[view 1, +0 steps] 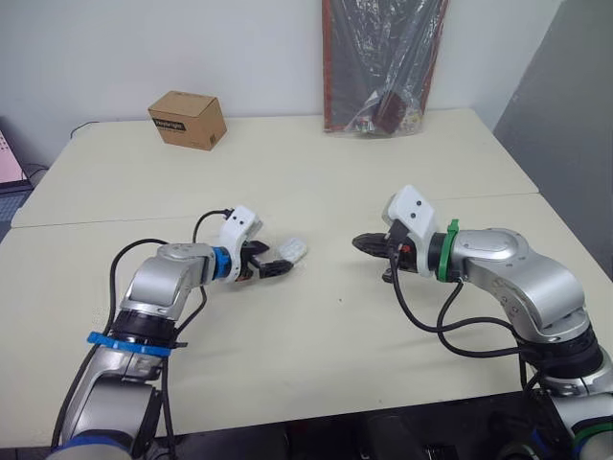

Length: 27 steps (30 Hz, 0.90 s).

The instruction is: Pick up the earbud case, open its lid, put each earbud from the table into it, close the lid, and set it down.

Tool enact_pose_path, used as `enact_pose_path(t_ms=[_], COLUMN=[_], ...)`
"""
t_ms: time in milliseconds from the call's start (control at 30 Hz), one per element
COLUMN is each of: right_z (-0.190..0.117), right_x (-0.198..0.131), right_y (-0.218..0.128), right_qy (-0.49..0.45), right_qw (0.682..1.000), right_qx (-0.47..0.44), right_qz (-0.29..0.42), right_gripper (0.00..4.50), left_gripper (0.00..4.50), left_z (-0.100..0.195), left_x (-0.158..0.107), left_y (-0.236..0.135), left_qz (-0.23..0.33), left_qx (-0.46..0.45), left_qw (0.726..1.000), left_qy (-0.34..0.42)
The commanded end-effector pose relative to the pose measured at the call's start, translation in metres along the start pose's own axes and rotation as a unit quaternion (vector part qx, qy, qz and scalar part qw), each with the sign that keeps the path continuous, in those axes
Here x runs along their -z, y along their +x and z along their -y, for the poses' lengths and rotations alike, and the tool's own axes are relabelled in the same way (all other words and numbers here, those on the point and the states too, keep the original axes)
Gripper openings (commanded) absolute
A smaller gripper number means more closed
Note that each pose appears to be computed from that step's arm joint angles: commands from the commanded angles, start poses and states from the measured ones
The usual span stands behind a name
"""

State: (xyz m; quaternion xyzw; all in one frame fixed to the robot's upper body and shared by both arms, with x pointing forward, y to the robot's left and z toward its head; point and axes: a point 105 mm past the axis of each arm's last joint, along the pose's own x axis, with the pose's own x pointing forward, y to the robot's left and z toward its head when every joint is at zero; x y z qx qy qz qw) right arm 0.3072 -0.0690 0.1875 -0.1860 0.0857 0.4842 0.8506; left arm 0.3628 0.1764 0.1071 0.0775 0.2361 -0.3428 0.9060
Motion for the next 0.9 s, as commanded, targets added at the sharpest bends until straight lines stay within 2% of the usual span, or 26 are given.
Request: enact_pose_path(t_ms=[33, 167, 300, 600, 900], right_z=[-0.013, -0.022, -0.031, -0.040, -0.044], right_x=[-0.014, -0.010, 0.000, 0.023, 0.036], right_y=[-0.004, -0.007, -0.009, -0.011, -0.012], right_qy=[-0.014, 0.003, 0.018, 0.032, 0.033], right_qw=[0.999, 0.999, 0.999, 0.999, 0.999], right_qx=[-0.017, -0.019, -0.002, 0.014, 0.007], right_qz=[0.032, 0.039, 0.048, 0.037, 0.019], right_gripper=[0.00, 0.00, 0.00, 0.00, 0.00], left_gripper=[4.48, 4.48, 4.48, 4.48, 4.48], left_z=[-0.008, -0.002, 0.000, 0.016, 0.023], left_x=[-0.010, -0.012, -0.017, 0.013, 0.029], left_y=[-0.020, -0.037, -0.056, -0.072, -0.085], left_qz=[0.042, 0.083, 0.154, 0.155, 0.166], left_qx=[-0.027, -0.032, -0.068, -0.079, -0.083], left_qw=[0.999, 0.996, 0.985, 0.985, 0.983], left_qy=[0.012, 0.026, 0.045, 0.011, -0.011])
